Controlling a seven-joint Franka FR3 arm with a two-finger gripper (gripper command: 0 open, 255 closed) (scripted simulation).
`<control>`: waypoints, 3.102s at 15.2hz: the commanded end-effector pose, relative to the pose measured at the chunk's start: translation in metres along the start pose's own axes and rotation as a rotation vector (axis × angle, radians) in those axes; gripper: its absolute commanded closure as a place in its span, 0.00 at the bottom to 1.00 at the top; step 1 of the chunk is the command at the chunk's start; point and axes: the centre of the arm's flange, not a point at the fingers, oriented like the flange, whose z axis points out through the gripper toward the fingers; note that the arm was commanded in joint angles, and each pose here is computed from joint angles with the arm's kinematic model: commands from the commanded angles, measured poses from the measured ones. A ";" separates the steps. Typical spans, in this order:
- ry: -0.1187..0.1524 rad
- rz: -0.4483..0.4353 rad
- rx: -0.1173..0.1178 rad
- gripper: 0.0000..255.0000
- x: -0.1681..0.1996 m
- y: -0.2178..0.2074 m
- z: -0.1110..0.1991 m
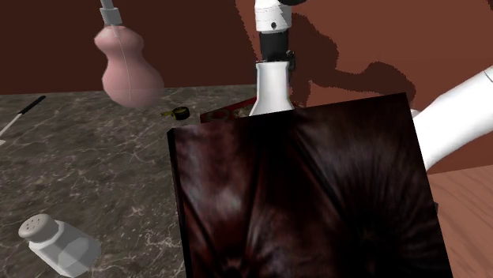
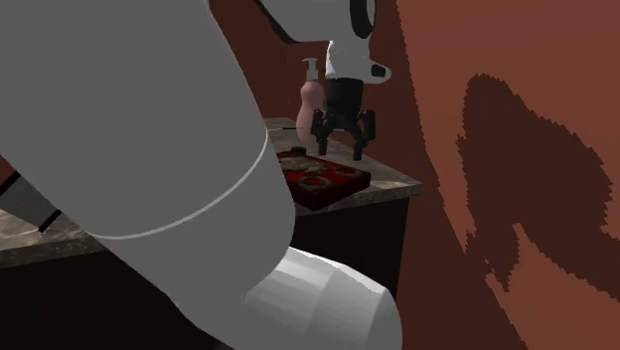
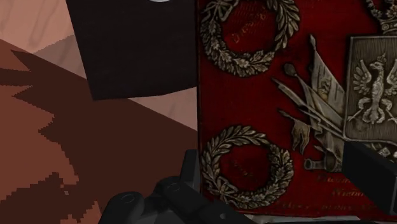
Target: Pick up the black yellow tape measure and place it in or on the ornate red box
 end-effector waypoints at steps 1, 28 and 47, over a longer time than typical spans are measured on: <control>0.003 0.003 -0.001 0.00 0.012 -0.024 -0.001; 0.031 0.031 -0.021 0.00 0.140 -0.260 0.006; 0.031 0.031 -0.021 1.00 0.140 -0.260 0.014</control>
